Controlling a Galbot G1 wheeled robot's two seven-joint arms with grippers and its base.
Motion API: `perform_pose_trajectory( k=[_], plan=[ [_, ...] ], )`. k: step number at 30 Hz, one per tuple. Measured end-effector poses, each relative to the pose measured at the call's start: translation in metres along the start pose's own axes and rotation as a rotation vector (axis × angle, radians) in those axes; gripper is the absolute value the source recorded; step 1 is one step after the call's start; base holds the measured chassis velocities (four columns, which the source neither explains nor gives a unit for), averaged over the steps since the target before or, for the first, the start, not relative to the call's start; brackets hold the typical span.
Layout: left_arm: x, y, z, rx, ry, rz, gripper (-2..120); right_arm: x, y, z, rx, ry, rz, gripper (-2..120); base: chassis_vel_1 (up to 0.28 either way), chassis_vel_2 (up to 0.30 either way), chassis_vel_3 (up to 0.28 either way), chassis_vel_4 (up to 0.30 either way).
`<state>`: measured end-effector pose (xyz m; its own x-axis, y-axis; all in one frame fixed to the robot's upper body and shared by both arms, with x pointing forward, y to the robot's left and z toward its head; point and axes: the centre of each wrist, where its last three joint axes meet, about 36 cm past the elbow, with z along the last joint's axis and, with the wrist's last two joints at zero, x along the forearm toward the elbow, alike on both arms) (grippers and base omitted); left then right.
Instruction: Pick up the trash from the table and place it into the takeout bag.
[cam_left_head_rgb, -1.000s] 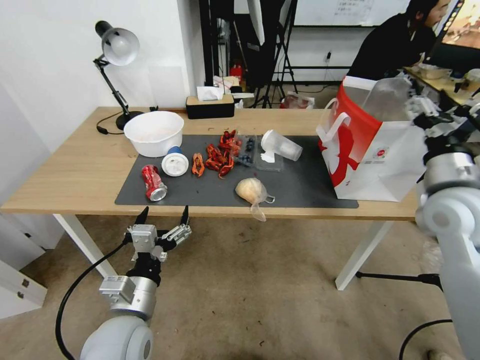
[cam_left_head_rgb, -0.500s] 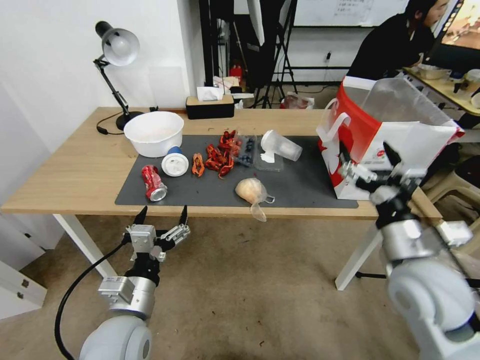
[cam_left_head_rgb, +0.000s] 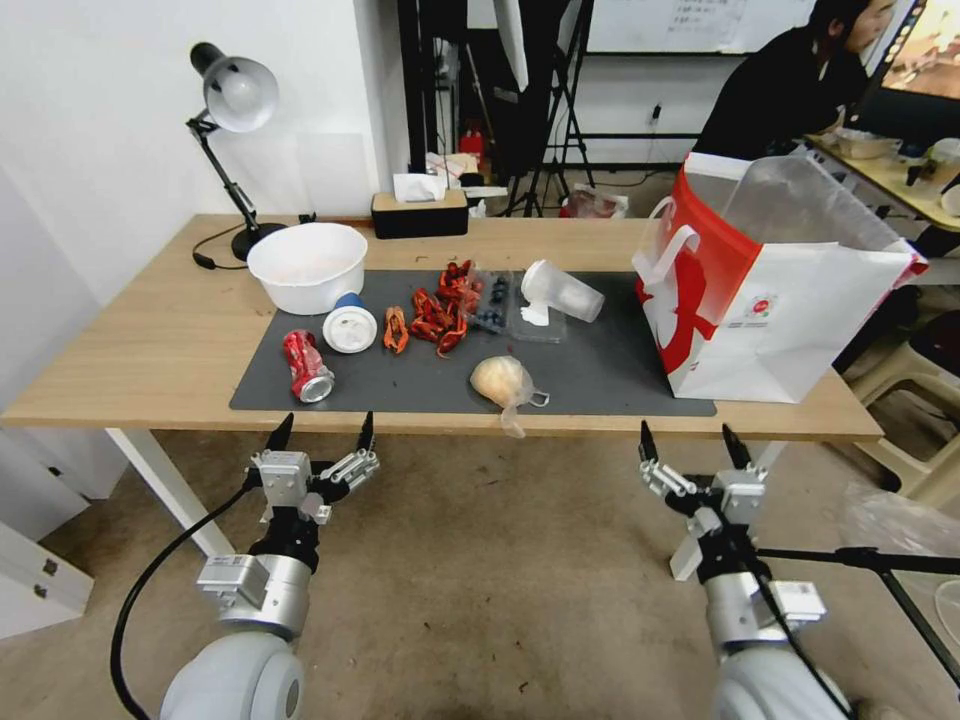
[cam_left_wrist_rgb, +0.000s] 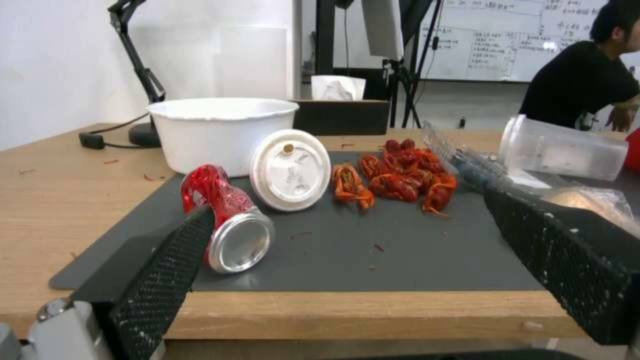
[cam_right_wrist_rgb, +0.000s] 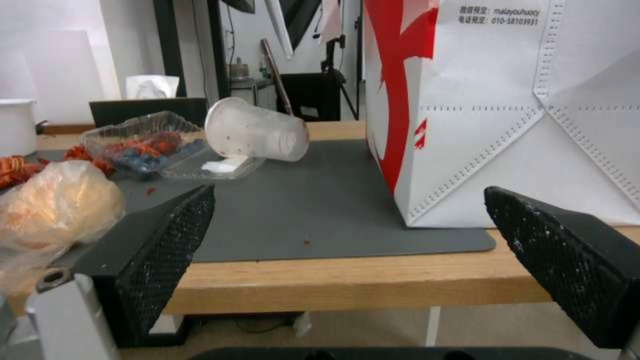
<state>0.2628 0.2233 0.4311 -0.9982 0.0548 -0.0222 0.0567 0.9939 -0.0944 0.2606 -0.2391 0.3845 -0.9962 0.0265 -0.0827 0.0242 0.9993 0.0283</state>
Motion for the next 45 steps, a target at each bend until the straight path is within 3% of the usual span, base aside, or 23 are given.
perform_pose_trajectory(
  k=[8,16,32,35,45],
  plan=[
    [0.0,0.002,0.001,-0.004,0.0,-0.003,100,-0.013,0.009,-0.012,-0.036,-0.02,-0.014,100,0.0,0.0,0.0,0.0],
    [0.0,0.003,0.002,-0.007,0.003,-0.006,100,-0.052,0.023,-0.041,-0.091,-0.027,-0.114,100,0.0,0.0,0.0,0.0],
    [0.003,0.004,0.003,-0.007,0.008,-0.028,100,-0.139,0.07,-0.05,-0.089,0.185,-0.311,100,0.0,0.0,0.0,0.0],
    [0.003,0.004,0.004,-0.006,0.007,-0.034,100,-0.155,0.084,-0.042,-0.08,0.286,-0.331,100,0.0,0.0,0.0,0.0],
    [0.004,0.006,0.005,-0.008,0.008,-0.046,100,-0.177,0.109,-0.024,-0.073,0.339,-0.358,100,0.0,0.0,0.0,0.0]
  ],
)
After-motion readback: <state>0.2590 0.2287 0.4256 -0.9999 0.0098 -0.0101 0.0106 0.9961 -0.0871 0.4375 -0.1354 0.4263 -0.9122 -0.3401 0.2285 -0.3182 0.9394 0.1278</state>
